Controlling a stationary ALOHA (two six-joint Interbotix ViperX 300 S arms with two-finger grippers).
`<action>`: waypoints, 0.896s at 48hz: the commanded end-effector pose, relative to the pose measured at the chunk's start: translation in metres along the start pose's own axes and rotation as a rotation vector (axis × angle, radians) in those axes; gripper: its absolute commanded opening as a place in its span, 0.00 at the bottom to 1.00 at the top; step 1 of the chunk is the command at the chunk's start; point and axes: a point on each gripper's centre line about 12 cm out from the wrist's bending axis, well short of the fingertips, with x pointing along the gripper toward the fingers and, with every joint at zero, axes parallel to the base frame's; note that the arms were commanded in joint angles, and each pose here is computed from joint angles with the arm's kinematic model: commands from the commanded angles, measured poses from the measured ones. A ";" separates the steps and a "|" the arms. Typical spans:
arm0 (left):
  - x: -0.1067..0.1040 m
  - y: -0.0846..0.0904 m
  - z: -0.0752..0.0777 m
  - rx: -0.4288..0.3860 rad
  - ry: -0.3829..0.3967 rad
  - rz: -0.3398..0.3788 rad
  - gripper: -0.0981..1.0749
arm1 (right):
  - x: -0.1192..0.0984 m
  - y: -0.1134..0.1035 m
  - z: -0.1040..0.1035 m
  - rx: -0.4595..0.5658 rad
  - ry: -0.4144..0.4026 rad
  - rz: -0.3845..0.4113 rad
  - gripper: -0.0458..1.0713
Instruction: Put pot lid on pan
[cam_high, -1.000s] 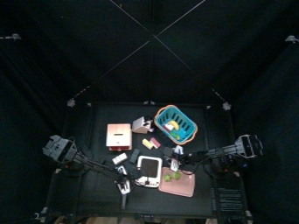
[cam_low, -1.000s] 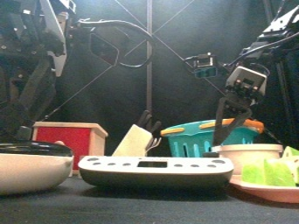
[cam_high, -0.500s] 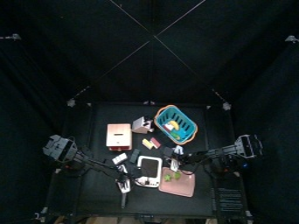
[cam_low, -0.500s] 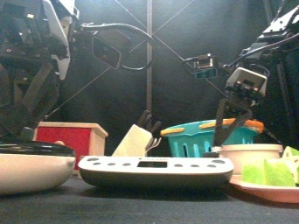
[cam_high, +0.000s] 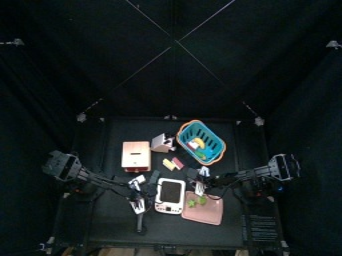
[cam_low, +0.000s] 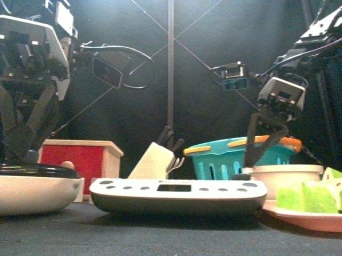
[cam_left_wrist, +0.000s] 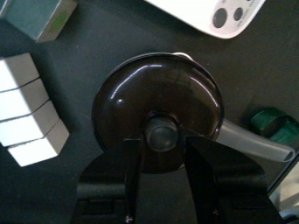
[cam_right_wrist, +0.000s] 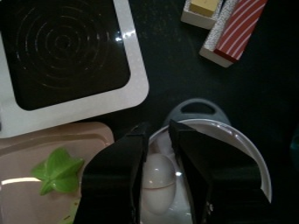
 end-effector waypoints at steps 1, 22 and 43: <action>-0.001 0.011 -0.007 -0.022 -0.011 -0.009 0.55 | -0.005 0.001 0.009 0.005 -0.031 0.012 0.65; -0.010 0.023 -0.008 -0.050 -0.084 -0.053 0.61 | -0.003 0.001 0.008 0.004 -0.024 0.009 0.65; -0.028 0.025 -0.006 -0.059 -0.137 -0.086 0.75 | -0.003 0.001 0.010 0.003 -0.028 0.009 0.65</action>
